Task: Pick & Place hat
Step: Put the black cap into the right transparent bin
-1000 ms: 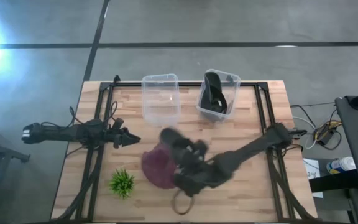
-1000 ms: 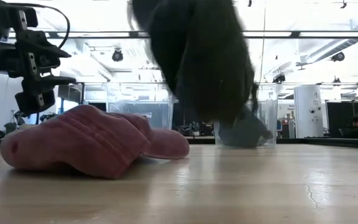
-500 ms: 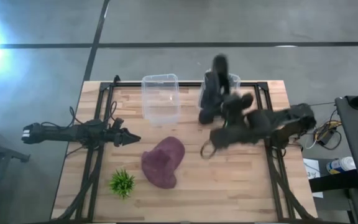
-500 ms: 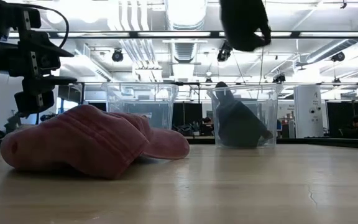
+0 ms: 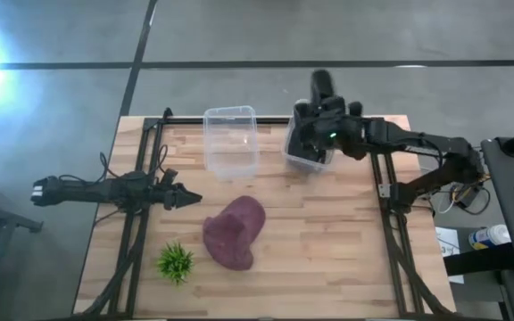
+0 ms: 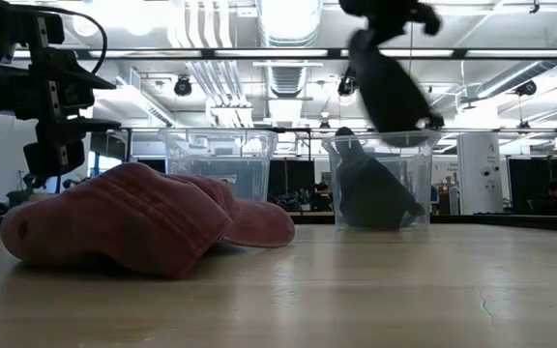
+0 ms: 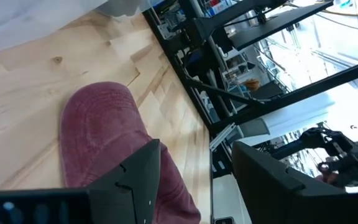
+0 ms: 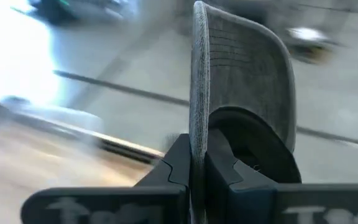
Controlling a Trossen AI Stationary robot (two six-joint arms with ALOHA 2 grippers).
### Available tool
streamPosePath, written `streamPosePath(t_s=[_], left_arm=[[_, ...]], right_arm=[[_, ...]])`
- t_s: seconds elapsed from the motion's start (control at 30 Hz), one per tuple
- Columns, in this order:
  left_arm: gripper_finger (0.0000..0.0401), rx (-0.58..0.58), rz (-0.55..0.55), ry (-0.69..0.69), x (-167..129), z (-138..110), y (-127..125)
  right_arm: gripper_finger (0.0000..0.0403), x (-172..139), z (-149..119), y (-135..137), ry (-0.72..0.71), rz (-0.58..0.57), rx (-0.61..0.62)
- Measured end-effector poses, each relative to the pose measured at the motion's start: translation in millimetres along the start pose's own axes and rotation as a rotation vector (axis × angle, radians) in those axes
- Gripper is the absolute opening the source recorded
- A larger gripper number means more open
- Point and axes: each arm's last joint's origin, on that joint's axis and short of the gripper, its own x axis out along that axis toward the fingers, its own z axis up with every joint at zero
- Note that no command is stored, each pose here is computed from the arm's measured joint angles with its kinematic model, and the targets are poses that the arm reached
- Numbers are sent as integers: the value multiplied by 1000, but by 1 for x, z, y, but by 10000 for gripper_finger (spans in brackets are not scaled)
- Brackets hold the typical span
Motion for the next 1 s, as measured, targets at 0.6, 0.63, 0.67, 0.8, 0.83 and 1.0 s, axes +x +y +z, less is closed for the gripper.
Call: streamPosePath(t_s=[0.6,0.63,0.67,0.8,0.83,1.0], left_arm=[[193,23,0,0,0,0,0],[193,24,0,1,0,0,0],[193,24,0,1,0,0,0],[193,24,1,2,0,0,0],[193,24,2,2,0,0,0],[193,22,1,2,0,0,0]], right_arm=[[13,29,-61,-35,-93,183,211],[13,30,-64,-35,-104,191,231],[13,32,-67,-35,-110,193,247],[13,36,-87,-40,-99,105,279],[13,37,-91,-42,-89,96,279],[29,40,-110,-48,30,20,224]])
